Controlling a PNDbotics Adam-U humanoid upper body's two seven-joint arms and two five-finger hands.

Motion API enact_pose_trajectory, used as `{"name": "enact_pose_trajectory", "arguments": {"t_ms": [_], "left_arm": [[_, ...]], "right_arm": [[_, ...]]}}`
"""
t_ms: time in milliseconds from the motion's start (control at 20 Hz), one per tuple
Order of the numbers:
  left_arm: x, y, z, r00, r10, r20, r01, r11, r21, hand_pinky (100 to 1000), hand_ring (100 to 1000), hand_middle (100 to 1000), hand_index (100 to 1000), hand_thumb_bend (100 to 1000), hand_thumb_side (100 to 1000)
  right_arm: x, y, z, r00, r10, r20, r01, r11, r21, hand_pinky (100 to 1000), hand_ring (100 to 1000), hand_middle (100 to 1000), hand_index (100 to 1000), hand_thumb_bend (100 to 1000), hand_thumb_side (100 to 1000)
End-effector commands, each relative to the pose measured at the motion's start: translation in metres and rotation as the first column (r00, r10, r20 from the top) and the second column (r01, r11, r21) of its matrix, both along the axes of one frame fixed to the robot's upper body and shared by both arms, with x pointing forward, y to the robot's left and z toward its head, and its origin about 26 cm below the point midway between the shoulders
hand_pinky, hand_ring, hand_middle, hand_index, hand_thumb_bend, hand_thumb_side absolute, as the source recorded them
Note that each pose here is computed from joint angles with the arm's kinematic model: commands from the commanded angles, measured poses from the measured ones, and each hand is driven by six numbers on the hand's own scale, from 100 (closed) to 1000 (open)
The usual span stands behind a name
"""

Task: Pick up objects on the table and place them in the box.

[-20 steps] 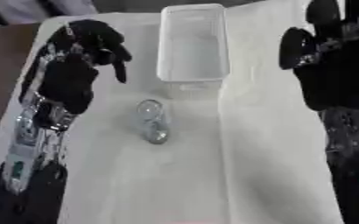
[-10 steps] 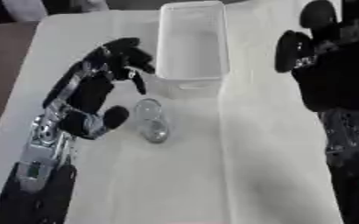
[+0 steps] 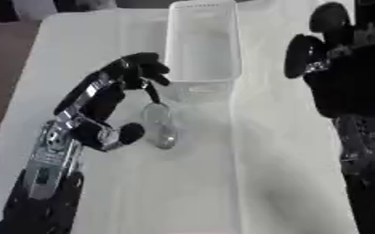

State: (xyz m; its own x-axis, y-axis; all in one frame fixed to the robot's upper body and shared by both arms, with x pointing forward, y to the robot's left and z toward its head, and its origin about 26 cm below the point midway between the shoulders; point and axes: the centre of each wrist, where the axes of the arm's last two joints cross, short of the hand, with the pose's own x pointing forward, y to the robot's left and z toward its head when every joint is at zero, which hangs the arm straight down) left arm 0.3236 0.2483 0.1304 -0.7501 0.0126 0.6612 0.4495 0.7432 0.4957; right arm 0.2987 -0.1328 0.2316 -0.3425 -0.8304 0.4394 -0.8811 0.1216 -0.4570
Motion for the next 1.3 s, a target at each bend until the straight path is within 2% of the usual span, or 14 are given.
{"name": "enact_pose_trajectory", "arguments": {"t_ms": [50,400,650,700,750,900,950,1000,1050,1150,1300], "left_arm": [[0.001,0.002,0.008,0.999,0.012,0.032,-0.013,1.0,0.005,512,724,742,915,425,492],[0.002,0.004,0.012,0.999,0.034,0.028,-0.032,0.998,-0.047,506,721,738,910,408,520],[0.004,0.009,0.023,0.997,0.056,0.044,-0.052,0.995,-0.087,511,723,737,908,429,470],[0.005,0.01,0.024,0.997,0.061,0.044,-0.057,0.995,-0.087,512,724,737,909,396,448],[0.006,0.01,0.024,0.997,0.065,0.042,-0.062,0.994,-0.085,518,731,742,912,426,480],[0.007,0.011,0.021,0.996,0.076,0.036,-0.073,0.994,-0.08,539,745,749,912,435,458],[0.008,0.012,0.019,0.996,0.08,0.035,-0.076,0.994,-0.079,575,767,754,918,450,445],[0.008,0.012,0.018,0.996,0.084,0.035,-0.081,0.994,-0.076,564,761,753,917,448,446],[0.009,0.012,0.016,0.996,0.087,0.034,-0.084,0.994,-0.071,677,797,764,928,452,454],[0.01,0.012,0.012,0.995,0.09,0.031,-0.088,0.994,-0.059,759,829,775,933,447,471],[0.011,0.011,0.006,0.995,0.094,0.021,-0.093,0.995,-0.044,776,856,800,937,441,494]], "right_arm": [[-0.003,0.0,0.008,0.997,0.01,0.076,-0.011,1.0,0.013,714,855,891,814,100,889],[-0.004,0.001,0.008,0.997,0.01,0.081,-0.011,1.0,0.012,712,854,890,815,100,889],[-0.004,0.001,0.009,0.996,0.007,0.087,-0.008,1.0,0.012,712,853,888,813,100,888],[-0.004,0.001,0.009,0.996,0.006,0.087,-0.007,1.0,0.011,712,853,888,813,100,881],[-0.004,0.001,0.009,0.996,0.006,0.088,-0.007,1.0,0.011,712,853,888,813,100,888],[-0.004,0.001,0.009,0.996,0.005,0.093,-0.006,1.0,0.012,712,852,887,812,100,888],[-0.004,0.001,0.009,0.996,0.005,0.094,-0.006,1.0,0.012,712,852,887,812,100,887],[-0.004,0.002,0.01,0.995,0.005,0.096,-0.006,1.0,0.013,712,852,887,812,100,887],[-0.004,0.002,0.01,0.995,0.005,0.097,-0.006,1.0,0.013,711,852,886,811,100,887],[-0.004,0.002,0.01,0.995,0.005,0.097,-0.006,1.0,0.013,711,852,886,811,100,887],[-0.004,0.002,0.01,0.995,0.005,0.099,-0.006,1.0,0.012,711,851,885,810,100,887]]}}
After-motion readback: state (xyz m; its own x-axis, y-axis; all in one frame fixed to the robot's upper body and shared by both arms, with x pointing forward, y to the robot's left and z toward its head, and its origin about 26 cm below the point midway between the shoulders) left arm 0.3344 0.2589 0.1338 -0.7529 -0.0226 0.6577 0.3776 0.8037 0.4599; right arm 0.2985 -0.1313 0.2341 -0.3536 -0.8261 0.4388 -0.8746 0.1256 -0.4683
